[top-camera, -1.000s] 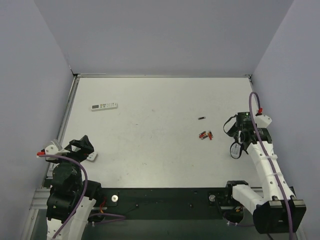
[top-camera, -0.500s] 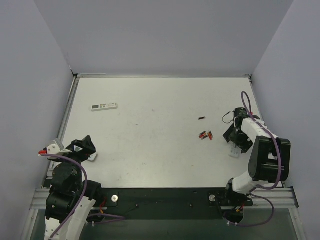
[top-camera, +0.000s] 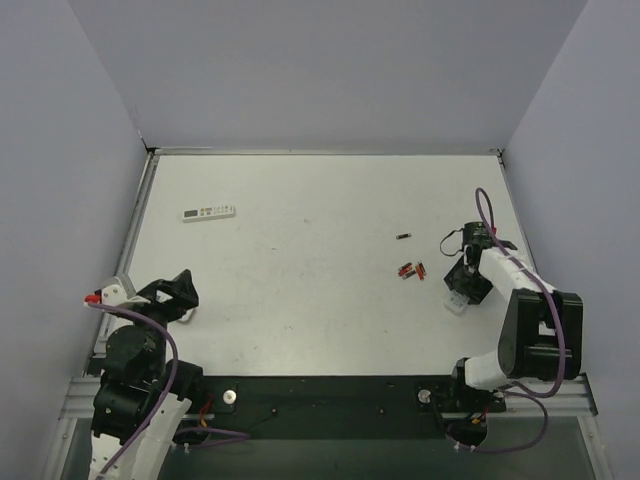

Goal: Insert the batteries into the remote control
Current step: Pick up the remote control from the center of the board, then adjust the remote control.

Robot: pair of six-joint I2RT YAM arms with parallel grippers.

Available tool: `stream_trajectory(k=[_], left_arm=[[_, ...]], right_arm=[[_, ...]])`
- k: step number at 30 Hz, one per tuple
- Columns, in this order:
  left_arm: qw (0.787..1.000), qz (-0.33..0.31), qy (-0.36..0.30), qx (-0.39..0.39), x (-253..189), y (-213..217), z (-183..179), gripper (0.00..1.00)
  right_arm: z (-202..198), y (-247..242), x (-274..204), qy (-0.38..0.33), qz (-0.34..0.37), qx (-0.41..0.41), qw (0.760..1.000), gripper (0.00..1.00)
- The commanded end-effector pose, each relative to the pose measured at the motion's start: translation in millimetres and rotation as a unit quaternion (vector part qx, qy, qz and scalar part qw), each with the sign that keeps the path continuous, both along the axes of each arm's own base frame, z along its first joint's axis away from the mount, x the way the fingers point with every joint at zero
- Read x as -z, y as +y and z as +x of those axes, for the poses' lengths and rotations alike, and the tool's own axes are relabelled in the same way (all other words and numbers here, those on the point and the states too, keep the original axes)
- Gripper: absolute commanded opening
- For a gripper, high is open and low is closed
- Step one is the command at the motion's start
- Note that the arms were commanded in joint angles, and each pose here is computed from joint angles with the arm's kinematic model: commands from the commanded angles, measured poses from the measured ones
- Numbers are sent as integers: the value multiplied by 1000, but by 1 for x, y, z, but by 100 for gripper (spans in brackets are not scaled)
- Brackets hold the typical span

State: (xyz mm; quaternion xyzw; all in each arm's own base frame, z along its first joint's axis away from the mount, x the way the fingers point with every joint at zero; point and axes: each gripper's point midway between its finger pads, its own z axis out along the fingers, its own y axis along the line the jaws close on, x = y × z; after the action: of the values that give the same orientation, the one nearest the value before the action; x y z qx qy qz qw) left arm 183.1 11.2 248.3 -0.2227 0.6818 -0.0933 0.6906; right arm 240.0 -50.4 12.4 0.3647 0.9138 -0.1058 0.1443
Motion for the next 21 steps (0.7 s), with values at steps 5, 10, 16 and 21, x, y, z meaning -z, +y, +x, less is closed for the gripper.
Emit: stream_trajectory(k=[5,10,16,21], left_arm=[[990,9,-44,137,-24,-50,8,94],[969,5,-6,247,-21,-95,20,94],[933,-15,19,360,-16,-142,31,95],[882,-97,-10,460,-17,-184,30,95]], right_arm=[[30,100,-62,-156,20,-210,965,12],[35,199,-108,-270,100,-372,882,10],[11,297,-163,-365,246,-506,742,10],[-34,356,-192,-386,351,-582,624,11]])
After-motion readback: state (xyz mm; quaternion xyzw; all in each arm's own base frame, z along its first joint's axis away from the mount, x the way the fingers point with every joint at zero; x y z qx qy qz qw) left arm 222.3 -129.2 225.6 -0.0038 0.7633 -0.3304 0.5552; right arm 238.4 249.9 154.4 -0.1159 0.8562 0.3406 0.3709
